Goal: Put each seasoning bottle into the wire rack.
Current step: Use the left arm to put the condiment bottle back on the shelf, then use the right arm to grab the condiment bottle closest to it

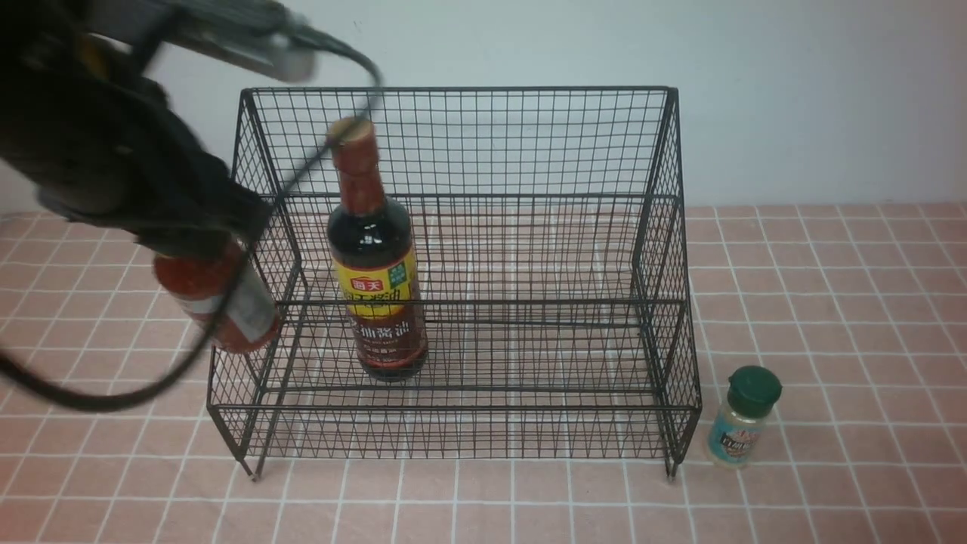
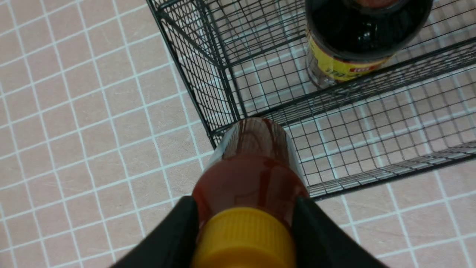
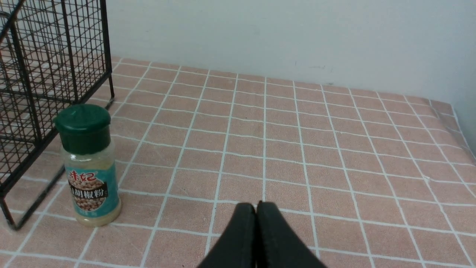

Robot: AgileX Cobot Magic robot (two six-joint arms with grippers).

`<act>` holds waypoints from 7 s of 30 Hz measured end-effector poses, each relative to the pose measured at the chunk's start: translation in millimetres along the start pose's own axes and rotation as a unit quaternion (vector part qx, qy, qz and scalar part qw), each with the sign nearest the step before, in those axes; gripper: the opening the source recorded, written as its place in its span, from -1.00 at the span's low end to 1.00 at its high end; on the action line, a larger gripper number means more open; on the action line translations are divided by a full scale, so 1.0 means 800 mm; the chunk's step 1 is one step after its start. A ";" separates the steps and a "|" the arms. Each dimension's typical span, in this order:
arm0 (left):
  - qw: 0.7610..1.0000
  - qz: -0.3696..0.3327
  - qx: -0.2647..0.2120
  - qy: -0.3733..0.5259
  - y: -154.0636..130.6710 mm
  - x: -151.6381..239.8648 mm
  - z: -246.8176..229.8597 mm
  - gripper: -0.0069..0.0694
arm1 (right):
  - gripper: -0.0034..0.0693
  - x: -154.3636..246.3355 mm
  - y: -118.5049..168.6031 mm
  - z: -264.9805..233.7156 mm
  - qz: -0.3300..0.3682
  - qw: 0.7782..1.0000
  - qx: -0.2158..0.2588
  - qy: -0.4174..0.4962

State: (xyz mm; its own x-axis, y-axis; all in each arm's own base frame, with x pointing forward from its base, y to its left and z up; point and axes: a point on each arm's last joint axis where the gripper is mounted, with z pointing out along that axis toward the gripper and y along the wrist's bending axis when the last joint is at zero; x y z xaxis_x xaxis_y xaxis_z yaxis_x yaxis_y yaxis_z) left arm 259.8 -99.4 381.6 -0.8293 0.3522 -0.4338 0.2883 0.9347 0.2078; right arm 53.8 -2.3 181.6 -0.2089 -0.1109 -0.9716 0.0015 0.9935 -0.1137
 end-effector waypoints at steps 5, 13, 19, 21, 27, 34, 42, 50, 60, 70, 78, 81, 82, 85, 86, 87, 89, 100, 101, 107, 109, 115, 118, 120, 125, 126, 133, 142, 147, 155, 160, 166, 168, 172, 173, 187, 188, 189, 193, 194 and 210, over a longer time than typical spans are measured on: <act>1.000 0.006 0.003 0.021 -0.019 -0.008 0.019 -0.07 | -0.94 0.000 0.000 0.000 0.001 1.000 0.000 0.000; 0.998 0.000 0.041 0.057 -0.040 -0.015 0.054 -0.07 | -0.94 0.000 0.000 0.000 0.002 1.000 0.000 0.000; 0.998 -0.009 0.011 0.059 -0.036 -0.017 0.061 -0.07 | -0.94 0.000 0.000 0.000 0.002 1.000 0.000 0.000; 0.998 -0.013 0.007 0.067 -0.037 -0.018 0.069 -0.07 | -0.94 0.000 0.000 0.000 0.002 1.000 0.000 0.000; 0.995 -0.010 0.009 0.097 -0.047 -0.021 0.097 -0.07 | -0.94 0.000 0.000 0.000 0.002 1.000 0.000 0.000; 0.993 -0.002 0.024 0.119 -0.056 -0.022 0.116 -0.07 | -0.94 0.000 0.000 0.000 0.002 1.000 0.000 0.000; 0.989 -0.023 0.060 0.131 -0.049 -0.022 0.125 -0.07 | -0.94 0.000 0.000 0.000 0.002 1.000 0.000 0.000; 0.988 -0.036 0.067 0.135 -0.035 -0.022 0.130 -0.07 | -0.94 0.000 0.000 0.000 0.002 1.000 0.000 0.000; 0.987 -0.036 0.068 0.138 -0.036 -0.022 0.132 -0.07 | -0.94 0.000 0.000 0.000 0.002 1.000 0.000 0.000; 0.986 -0.036 0.068 0.145 -0.037 -0.023 0.139 0.26 | -0.94 0.000 0.000 0.000 0.002 1.000 0.000 0.000; 0.987 -0.037 0.068 0.143 -0.037 -0.023 0.137 0.41 | -0.94 0.000 0.000 0.000 0.002 1.000 0.000 0.000; 0.988 -0.040 0.068 0.134 -0.035 -0.023 0.129 0.40 | -0.94 0.000 0.000 0.000 0.002 1.000 0.000 0.000; 0.989 -0.042 0.068 0.127 -0.034 -0.023 0.123 0.38 | -0.94 0.000 0.000 0.000 0.002 1.000 0.000 0.000; 0.991 -0.049 0.069 0.100 -0.027 -0.022 0.097 0.32 | -0.94 0.000 0.000 0.000 0.002 1.000 0.000 0.000; 0.992 -0.049 0.070 0.098 -0.026 -0.021 0.095 0.31 | -0.94 0.000 0.000 0.000 0.002 1.000 0.000 0.000; 0.993 -0.051 0.070 0.083 -0.023 -0.020 0.082 0.28 | -0.94 0.000 0.000 0.000 0.002 1.000 0.000 0.000; 0.994 -0.054 0.069 0.062 -0.018 -0.017 0.062 0.22 | -0.94 0.000 0.000 0.000 0.002 1.000 0.000 0.000; 0.989 -0.077 0.049 -0.118 0.028 0.046 -0.100 -0.70 | -0.94 0.000 0.000 0.000 0.002 1.000 0.000 0.000; 0.986 -0.079 0.049 -0.140 0.032 0.056 -0.117 -0.76 | -0.94 0.000 0.000 0.000 0.002 1.000 0.000 0.000; 0.956 -0.089 0.051 -0.273 0.051 0.116 -0.196 -0.84 | -0.94 0.000 0.000 0.000 0.002 1.000 0.000 0.000; 0.946 -0.091 0.051 -0.306 0.054 0.134 -0.211 -0.84 | -0.94 0.000 0.000 0.000 0.002 1.000 0.000 0.000; 0.914 -0.093 0.052 -0.391 0.055 0.206 -0.220 -0.84 | -0.94 0.000 0.000 0.000 0.009 1.000 0.000 0.000; 0.915 -0.091 0.052 -0.390 0.052 0.228 -0.206 -0.84 | -0.94 0.000 0.000 0.000 0.009 1.000 0.000 0.000; 0.918 -0.089 0.052 -0.384 0.049 0.242 -0.193 -0.84 | -0.94 0.000 0.000 0.000 0.009 1.000 0.000 0.000; 0.918 -0.089 0.052 -0.384 0.046 0.265 -0.183 -0.84 | -0.94 0.000 0.000 0.000 0.009 1.000 0.000 0.000; 0.917 -0.089 0.052 -0.386 0.046 0.269 -0.182 -0.84 | -0.94 0.000 0.000 0.000 0.009 1.000 0.000 0.000; 0.903 -0.088 0.055 -0.417 0.042 0.280 -0.169 -0.84 | -0.94 0.000 0.000 0.000 0.009 1.000 0.000 0.000; 0.866 -0.100 0.046 -0.488 0.010 0.311 -0.056 -0.84 | -0.94 0.000 0.000 0.000 0.009 1.000 0.000 0.000; 0.871 -0.156 -0.001 -0.466 -0.008 0.347 0.057 -0.84 | -0.94 0.000 0.000 0.000 0.009 1.000 0.000 0.000; 0.892 -0.180 -0.029 -0.413 -0.013 0.366 0.106 -0.84 | -0.94 0.000 0.000 0.000 0.009 1.000 0.000 0.000; 0.907 -0.171 -0.032 -0.383 -0.014 0.371 0.111 -0.84 | -0.94 0.000 0.000 0.000 0.009 1.000 0.000 0.000; 0.910 -0.168 -0.033 -0.378 -0.014 0.372 0.112 -0.84 | -0.94 0.000 0.000 0.000 0.009 1.000 0.000 0.000; 0.910 -0.168 -0.033 -0.378 -0.014 0.372 0.112 -0.84 | -0.94 0.000 0.000 0.000 0.009 1.000 0.000 0.000; 0.910 -0.168 -0.033 -0.378 -0.014 0.372 0.112 -0.84 | -0.94 0.000 0.000 0.000 0.009 1.000 0.000 0.000; 0.910 -0.168 -0.033 -0.378 -0.014 0.372 0.112 -0.84 | -0.94 0.000 0.000 0.000 0.009 1.000 0.000 0.000; 0.910 -0.168 -0.033 -0.377 -0.014 0.372 0.112 -0.84 | -0.94 0.000 0.000 0.000 0.009 1.000 0.000 0.000; 0.910 -0.168 -0.033 -0.377 -0.014 0.372 0.112 -0.84 | -0.94 0.000 0.000 0.000 0.009 1.000 0.000 0.000; 0.910 -0.168 -0.033 -0.377 -0.014 0.372 0.112 -0.84 | -0.94 0.000 0.000 0.000 0.009 1.000 0.000 0.000; 0.910 -0.168 -0.033 -0.377 -0.014 0.372 0.112 -0.84 | -0.94 0.000 0.000 0.000 0.009 1.000 0.000 -0.001; 0.910 -0.168 -0.033 -0.377 -0.014 0.372 0.112 -0.84 | -0.94 0.000 0.000 0.000 0.016 1.000 -0.002 -0.003; 0.910 -0.168 -0.033 -0.377 -0.014 0.372 0.112 -0.84 | -0.94 -0.033 -0.005 -0.005 0.499 0.851 -0.060 -0.153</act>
State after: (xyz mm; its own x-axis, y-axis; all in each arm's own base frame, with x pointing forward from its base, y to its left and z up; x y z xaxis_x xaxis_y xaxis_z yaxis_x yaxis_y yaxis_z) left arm 52.8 -0.9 171.2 -0.2937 0.0019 -0.9559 0.0291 0.9996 -0.0069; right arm 55.5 -3.5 208.9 0.1018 0.8062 -0.5828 -0.0737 0.5904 0.8038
